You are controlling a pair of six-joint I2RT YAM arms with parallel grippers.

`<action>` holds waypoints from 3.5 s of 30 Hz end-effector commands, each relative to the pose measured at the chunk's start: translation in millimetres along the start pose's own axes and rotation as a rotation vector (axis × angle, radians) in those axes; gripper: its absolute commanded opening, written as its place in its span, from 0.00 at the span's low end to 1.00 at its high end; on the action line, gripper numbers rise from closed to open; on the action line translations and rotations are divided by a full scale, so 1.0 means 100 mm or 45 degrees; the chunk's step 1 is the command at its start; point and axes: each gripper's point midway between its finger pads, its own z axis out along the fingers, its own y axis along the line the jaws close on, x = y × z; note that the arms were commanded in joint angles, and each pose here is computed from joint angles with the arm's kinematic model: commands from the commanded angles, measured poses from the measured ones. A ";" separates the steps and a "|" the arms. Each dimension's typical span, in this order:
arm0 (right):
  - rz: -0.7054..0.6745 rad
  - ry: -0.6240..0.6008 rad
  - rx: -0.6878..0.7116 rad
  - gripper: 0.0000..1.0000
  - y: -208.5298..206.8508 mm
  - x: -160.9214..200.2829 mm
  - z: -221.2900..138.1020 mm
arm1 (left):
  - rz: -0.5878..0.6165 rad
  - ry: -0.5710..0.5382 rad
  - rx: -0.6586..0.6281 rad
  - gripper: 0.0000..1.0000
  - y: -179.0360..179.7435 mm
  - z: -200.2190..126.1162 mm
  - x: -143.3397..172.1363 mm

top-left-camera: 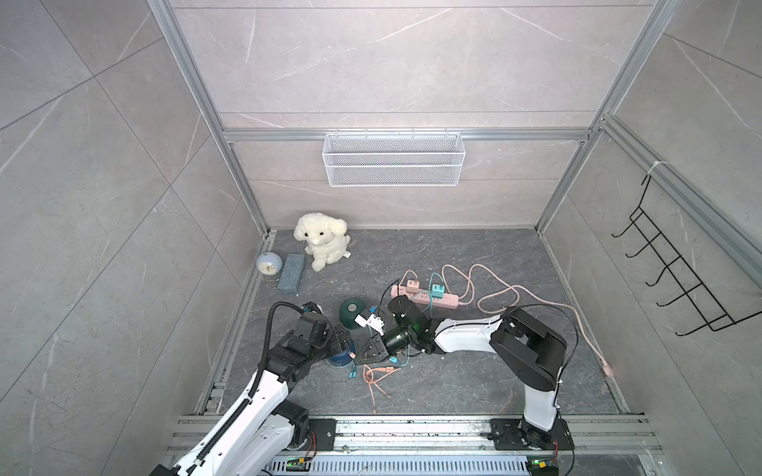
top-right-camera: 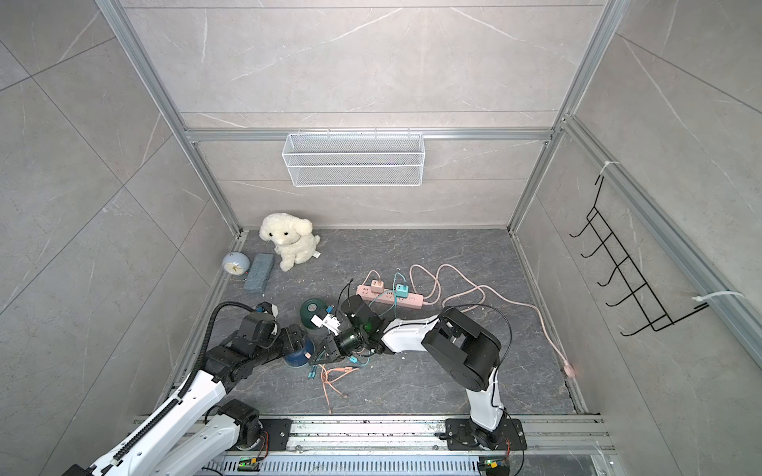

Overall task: Charge the cordless meat grinders
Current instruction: Insert the charging cable into the cordless meat grinder.

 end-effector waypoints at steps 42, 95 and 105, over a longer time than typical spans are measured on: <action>0.115 0.036 0.162 0.00 -0.11 -0.25 -0.01 | -0.017 0.145 -0.060 0.82 0.18 0.11 0.31; -0.142 -0.039 0.261 0.50 0.11 0.01 -0.27 | 0.045 -0.004 -0.142 0.99 0.15 -0.24 -0.14; -0.138 -0.005 0.225 0.37 0.14 -0.03 -0.09 | -0.026 0.039 -0.055 0.99 0.13 -0.11 0.04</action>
